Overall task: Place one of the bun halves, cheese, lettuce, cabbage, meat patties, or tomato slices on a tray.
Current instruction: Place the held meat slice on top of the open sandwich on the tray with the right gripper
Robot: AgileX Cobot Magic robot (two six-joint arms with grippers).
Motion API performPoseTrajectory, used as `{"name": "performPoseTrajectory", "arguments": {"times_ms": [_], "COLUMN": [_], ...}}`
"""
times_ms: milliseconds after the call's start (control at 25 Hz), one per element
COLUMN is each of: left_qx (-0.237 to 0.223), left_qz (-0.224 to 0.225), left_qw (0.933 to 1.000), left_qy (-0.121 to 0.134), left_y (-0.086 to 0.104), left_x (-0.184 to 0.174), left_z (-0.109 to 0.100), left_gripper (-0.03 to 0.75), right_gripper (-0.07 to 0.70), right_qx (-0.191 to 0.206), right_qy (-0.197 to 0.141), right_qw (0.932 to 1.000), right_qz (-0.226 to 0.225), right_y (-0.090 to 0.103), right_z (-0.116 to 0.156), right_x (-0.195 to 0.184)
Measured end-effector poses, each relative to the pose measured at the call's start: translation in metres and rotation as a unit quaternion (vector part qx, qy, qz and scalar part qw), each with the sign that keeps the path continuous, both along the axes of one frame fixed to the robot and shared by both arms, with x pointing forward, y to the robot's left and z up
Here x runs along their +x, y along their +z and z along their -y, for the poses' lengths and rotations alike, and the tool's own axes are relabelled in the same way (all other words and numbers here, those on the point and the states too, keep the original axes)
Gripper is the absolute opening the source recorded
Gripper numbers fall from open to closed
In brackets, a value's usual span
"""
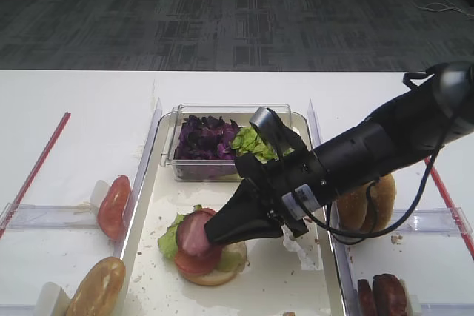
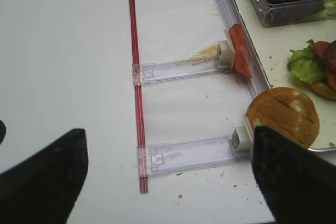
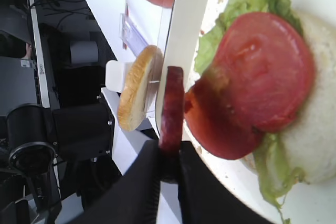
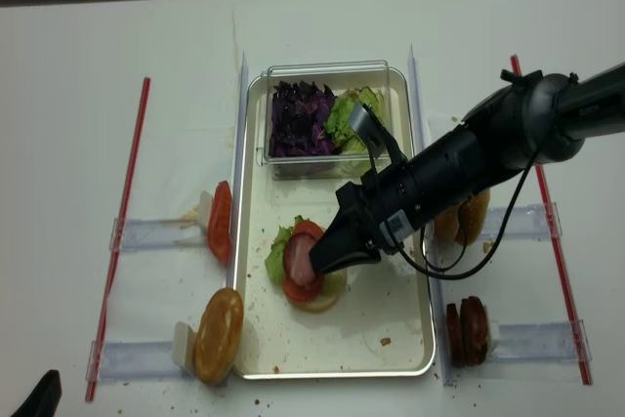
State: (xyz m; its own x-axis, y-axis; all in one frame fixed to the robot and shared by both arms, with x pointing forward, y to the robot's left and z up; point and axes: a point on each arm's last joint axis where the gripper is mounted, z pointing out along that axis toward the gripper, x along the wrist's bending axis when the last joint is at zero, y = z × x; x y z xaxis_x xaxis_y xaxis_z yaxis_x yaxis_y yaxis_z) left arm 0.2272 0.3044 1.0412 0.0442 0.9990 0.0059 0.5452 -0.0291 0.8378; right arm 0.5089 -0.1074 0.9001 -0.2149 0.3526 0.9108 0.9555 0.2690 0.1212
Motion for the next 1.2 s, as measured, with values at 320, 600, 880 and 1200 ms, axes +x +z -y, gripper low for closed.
{"name": "performPoseTrajectory", "arguments": {"times_ms": [320, 600, 880, 1200], "left_qx": [0.000, 0.000, 0.000, 0.000], "left_qz": [0.000, 0.000, 0.000, 0.000], "left_qw": [1.0000, 1.0000, 1.0000, 1.0000], "left_qy": [0.000, 0.000, 0.000, 0.000], "left_y": [0.0000, 0.0000, 0.0000, 0.0000], "left_x": [0.0000, 0.0000, 0.0000, 0.0000], "left_z": [0.0000, 0.0000, 0.0000, 0.0000], "left_gripper": [0.616, 0.616, 0.616, 0.616], "right_gripper": [0.130, 0.130, 0.130, 0.130], "right_qx": [0.000, -0.002, -0.019, -0.020], "right_qy": [-0.004, -0.003, -0.003, -0.003], "right_qw": [1.0000, 1.0000, 0.9998, 0.9998], "right_qz": [-0.004, -0.004, -0.001, -0.002], "right_y": [-0.0032, -0.0035, -0.0065, -0.0067], "right_z": [-0.0005, -0.0003, 0.0010, 0.0010], "right_x": [0.0012, 0.0011, 0.0012, 0.0012]}}
